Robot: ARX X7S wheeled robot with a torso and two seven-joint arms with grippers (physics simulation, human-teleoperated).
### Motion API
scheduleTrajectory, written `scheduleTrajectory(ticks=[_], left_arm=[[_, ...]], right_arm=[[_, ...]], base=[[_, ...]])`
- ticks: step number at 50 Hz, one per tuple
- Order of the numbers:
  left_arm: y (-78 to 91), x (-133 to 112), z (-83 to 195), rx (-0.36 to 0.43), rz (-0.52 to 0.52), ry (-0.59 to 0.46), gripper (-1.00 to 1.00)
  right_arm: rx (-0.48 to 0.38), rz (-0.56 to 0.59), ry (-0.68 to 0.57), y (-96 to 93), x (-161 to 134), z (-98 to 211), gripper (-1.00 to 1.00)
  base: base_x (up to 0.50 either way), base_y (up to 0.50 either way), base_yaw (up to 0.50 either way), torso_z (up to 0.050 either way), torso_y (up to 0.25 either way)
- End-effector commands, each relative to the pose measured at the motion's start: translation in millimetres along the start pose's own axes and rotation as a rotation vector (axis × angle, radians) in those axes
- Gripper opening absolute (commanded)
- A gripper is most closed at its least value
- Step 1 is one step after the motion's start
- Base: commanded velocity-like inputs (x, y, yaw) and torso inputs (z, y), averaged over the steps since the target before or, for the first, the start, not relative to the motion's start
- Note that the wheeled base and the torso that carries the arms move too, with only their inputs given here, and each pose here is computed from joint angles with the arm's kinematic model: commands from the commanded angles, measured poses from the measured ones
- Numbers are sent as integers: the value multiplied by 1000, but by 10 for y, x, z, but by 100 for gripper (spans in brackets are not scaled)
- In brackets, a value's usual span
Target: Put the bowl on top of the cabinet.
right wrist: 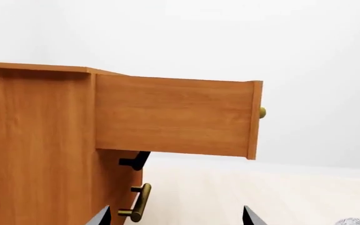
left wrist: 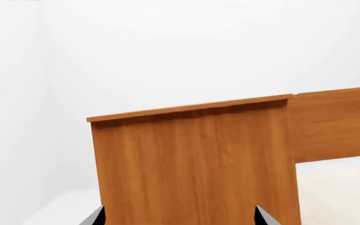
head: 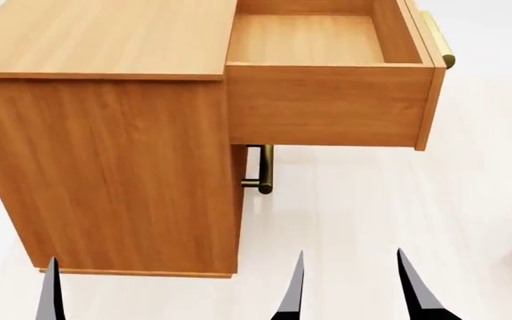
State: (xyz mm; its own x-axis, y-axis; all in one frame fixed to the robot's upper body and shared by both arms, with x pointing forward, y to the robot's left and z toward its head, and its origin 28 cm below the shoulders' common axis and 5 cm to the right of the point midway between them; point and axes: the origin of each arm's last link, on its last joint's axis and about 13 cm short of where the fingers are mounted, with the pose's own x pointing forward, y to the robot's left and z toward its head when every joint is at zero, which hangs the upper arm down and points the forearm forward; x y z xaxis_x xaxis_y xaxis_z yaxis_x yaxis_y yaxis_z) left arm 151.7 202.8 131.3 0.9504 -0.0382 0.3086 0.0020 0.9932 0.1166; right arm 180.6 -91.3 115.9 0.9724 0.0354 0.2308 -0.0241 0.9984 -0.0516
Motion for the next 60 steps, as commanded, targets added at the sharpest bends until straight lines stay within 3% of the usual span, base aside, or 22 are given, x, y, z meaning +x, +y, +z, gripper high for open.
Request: scheduleTrajectory(ticks=[1, 19, 37, 54, 55, 60], left_arm=[[-1, -27, 13, 4, -2, -4, 100], [8, -49, -8, 4, 2, -7, 100], [21, -196, 15, -2, 22, -14, 100], [60, -250, 52, 4, 71, -32, 100], [63, -232, 50, 8, 76, -33, 100], [54, -202, 58, 11, 77, -39, 100]], right_arm=[[3, -3, 3, -5, 4, 5, 100], [6, -7, 11, -10, -2, -23, 100], [-36, -59, 30, -135, -2, 12, 100], [-99, -220, 60, -410, -30, 109, 100], [-133, -274, 69, -481, -48, 120, 100], [-177, -315, 87, -555, -66, 141, 100]], base=[[0, 0, 0, 0, 0], [284, 0, 0, 0, 1], [7, 0, 0, 0, 0], [0, 0, 0, 0, 0], [0, 0, 0, 0, 0], [0, 0, 0, 0, 0]])
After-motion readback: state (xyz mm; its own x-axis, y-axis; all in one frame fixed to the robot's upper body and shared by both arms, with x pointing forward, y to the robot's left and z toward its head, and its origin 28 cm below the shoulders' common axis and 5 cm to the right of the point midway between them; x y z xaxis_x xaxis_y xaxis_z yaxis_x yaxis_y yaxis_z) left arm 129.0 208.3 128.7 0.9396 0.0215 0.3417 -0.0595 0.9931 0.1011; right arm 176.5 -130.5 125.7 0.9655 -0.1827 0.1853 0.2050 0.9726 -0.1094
